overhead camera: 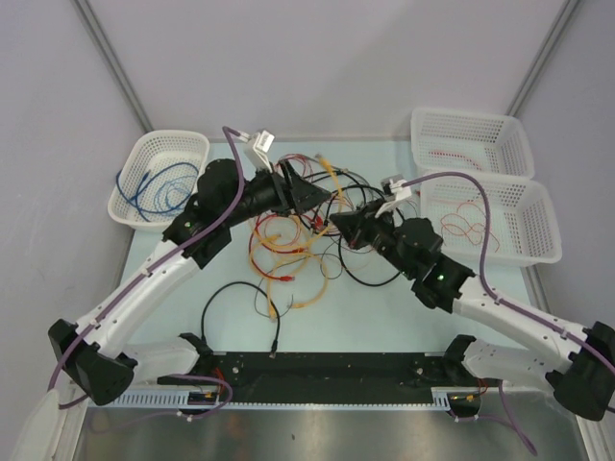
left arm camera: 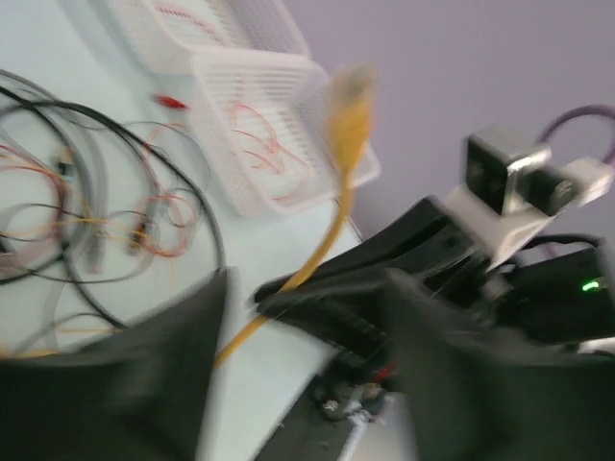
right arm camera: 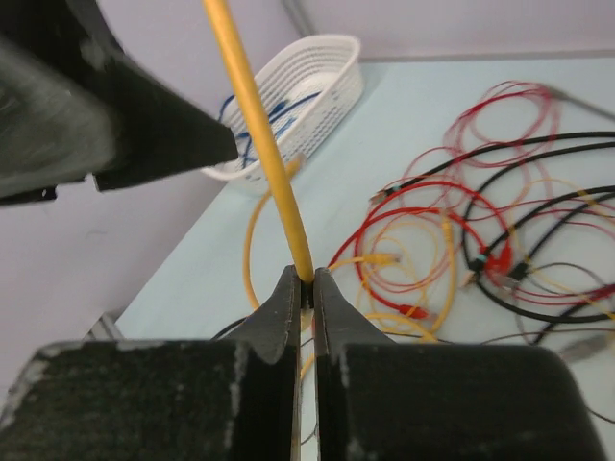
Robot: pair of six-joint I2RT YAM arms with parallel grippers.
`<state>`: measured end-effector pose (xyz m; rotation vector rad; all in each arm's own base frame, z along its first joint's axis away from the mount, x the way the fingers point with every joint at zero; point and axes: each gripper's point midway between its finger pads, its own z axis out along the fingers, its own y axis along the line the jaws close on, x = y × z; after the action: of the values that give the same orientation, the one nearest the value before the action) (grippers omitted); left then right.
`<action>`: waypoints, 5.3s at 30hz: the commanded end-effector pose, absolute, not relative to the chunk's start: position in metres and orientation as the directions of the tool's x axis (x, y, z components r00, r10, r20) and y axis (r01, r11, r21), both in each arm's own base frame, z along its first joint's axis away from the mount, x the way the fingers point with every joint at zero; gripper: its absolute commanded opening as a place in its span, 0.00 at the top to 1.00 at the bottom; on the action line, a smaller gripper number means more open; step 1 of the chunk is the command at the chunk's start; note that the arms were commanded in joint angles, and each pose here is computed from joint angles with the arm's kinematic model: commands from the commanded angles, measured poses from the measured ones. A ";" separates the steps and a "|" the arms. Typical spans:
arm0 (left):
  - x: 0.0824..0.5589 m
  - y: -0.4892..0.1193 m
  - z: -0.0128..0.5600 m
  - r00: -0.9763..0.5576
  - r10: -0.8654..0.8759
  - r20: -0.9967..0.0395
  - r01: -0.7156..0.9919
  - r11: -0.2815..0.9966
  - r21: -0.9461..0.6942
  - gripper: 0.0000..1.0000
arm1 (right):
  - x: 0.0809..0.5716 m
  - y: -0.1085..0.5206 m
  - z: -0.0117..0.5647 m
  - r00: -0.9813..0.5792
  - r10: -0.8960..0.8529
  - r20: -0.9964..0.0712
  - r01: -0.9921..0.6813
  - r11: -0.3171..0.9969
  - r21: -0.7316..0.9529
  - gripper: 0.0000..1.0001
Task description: Untangle the cables
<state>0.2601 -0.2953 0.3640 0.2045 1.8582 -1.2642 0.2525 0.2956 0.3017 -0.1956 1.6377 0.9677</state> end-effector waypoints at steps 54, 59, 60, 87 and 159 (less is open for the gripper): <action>0.269 -0.213 0.212 -0.654 -0.381 -0.653 0.200 0.746 -0.635 0.00 | 0.474 0.105 0.328 -0.159 0.490 -0.857 -0.001 0.868 0.497 0.00; 0.259 -0.217 0.183 -0.730 -0.343 -0.591 0.158 0.757 -0.634 0.04 | 0.405 0.198 0.266 -0.392 0.325 -0.860 -0.075 0.921 0.382 0.00; 0.257 -0.217 0.179 -0.741 -0.333 -0.583 0.156 0.759 -0.632 0.06 | 0.396 0.207 0.257 -0.418 0.306 -0.855 -0.082 0.925 0.371 0.00; 0.222 -0.171 0.143 -0.753 -0.366 -0.547 -0.009 0.837 -0.548 0.15 | 0.296 0.331 0.046 -0.656 -0.156 -0.738 -0.404 0.899 0.169 0.14; 0.232 -0.206 0.203 -0.640 -0.454 -0.620 0.251 0.639 -0.727 0.06 | 0.470 -0.075 0.318 0.178 0.889 -0.422 0.193 0.389 0.901 1.00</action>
<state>0.2300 -0.2062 0.2024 -0.1812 2.0189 -1.0599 0.4439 -0.0583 0.2556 1.0833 1.5803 0.5064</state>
